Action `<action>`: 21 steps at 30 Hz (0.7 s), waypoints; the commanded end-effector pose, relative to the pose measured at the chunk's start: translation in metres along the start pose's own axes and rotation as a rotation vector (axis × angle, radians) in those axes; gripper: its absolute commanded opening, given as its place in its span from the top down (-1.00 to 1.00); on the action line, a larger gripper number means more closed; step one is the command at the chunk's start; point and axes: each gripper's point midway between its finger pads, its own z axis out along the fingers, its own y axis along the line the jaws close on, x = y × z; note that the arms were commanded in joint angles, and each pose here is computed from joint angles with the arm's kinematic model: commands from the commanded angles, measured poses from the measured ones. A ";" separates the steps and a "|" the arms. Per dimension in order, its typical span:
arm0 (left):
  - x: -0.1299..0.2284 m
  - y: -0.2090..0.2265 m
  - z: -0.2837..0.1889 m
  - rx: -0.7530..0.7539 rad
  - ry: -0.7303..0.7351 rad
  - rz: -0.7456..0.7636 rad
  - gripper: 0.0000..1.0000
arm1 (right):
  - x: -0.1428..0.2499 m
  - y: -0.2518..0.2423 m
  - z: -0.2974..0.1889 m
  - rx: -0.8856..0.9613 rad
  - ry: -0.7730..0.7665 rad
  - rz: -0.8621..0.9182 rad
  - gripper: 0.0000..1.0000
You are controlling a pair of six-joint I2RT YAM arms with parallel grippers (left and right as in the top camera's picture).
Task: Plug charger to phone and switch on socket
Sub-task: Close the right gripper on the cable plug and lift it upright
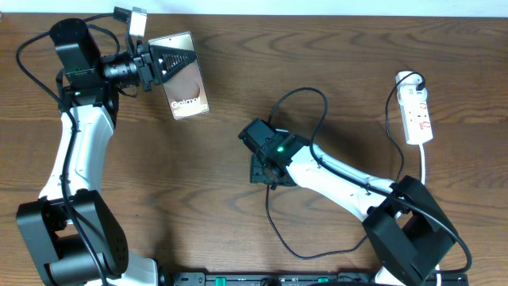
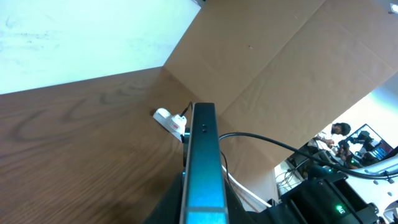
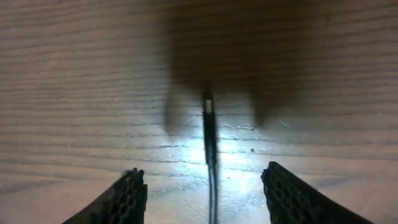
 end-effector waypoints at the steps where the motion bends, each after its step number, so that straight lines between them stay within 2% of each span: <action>1: -0.005 -0.011 -0.002 0.022 0.005 0.038 0.85 | -0.005 0.000 -0.001 0.023 -0.027 0.033 -0.13; 15: -0.005 -0.011 -0.002 0.022 0.005 0.038 0.85 | 0.001 -0.004 0.007 0.056 0.006 0.048 -0.05; 21: -0.005 -0.011 -0.002 0.022 0.005 0.038 0.85 | 0.003 0.002 0.009 0.046 0.021 -0.003 -0.04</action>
